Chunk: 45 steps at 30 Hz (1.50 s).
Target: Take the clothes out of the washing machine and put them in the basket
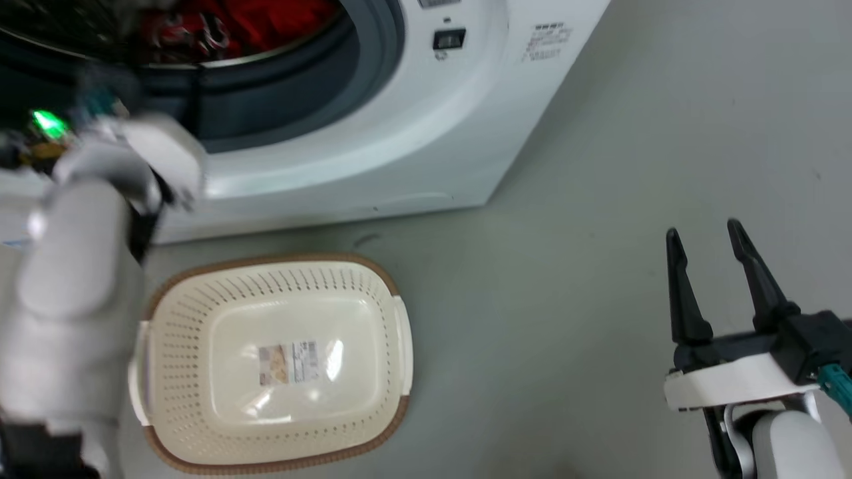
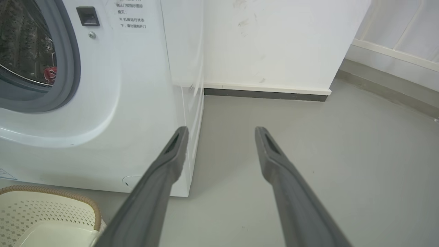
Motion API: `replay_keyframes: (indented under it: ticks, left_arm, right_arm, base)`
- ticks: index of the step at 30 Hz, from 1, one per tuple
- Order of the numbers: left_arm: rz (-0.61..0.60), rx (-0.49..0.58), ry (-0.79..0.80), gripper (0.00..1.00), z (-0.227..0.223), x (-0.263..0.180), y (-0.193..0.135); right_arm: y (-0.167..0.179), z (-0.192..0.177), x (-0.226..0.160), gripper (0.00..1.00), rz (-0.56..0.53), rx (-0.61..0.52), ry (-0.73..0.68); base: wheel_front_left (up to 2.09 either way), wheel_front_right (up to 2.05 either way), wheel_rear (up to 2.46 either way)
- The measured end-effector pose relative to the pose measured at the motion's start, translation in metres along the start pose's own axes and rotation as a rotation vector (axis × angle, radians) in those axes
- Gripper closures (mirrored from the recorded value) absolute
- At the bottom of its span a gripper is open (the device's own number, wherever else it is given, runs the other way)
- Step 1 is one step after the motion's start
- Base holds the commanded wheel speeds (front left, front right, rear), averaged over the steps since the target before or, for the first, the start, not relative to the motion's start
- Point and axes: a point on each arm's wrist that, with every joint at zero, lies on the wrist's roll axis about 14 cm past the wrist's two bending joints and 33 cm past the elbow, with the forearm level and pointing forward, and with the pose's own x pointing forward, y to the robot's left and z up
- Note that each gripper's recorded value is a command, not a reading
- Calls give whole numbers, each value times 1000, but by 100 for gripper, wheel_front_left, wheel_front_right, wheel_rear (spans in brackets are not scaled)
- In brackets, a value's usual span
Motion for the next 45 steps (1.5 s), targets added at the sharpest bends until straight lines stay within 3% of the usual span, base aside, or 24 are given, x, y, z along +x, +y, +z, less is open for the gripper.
replay_keyframes:
  ticks: [8, 12, 21, 29, 30, 31, 38, 45]
  left_arm:
    - [32, 10, 227, 0, -19, 80, 33]
    - [-7, 11, 355, 0, -36, 113, 22]
    - [3, -45, 561, 0, -85, 146, 34]
    - [-10, -61, 616, 0, -113, 155, 28]
    - [-13, -61, 619, 68, -114, 155, 27]
    - [-18, -63, 621, 100, -115, 155, 25]
    - [-21, -68, 538, 100, -101, 158, 28]
    - [-15, -73, 310, 100, -47, 160, 32]
  right_arm:
    - [-2, -27, 17, 0, -1, -14, 63]
    - [-8, -43, 16, 0, -20, -16, 110]
    - [-13, -68, 12, 0, -39, -11, 186]
    - [-18, -78, 10, 0, -56, -12, 218]
    - [-18, -79, 11, 0, -56, -12, 219]
    - [-18, -79, 11, 0, -56, -12, 219]
    - [-14, -76, 17, 0, -41, -7, 200]
    - [-11, -64, 19, 0, -30, -10, 165]
  base:
    - [0, 0, 0]
    - [0, 0, 0]
    - [0, 0, 0]
    - [0, 0, 0]
    - [0, 0, 0]
    - [0, 0, 0]
    - [0, 0, 0]
    - [0, 0, 0]
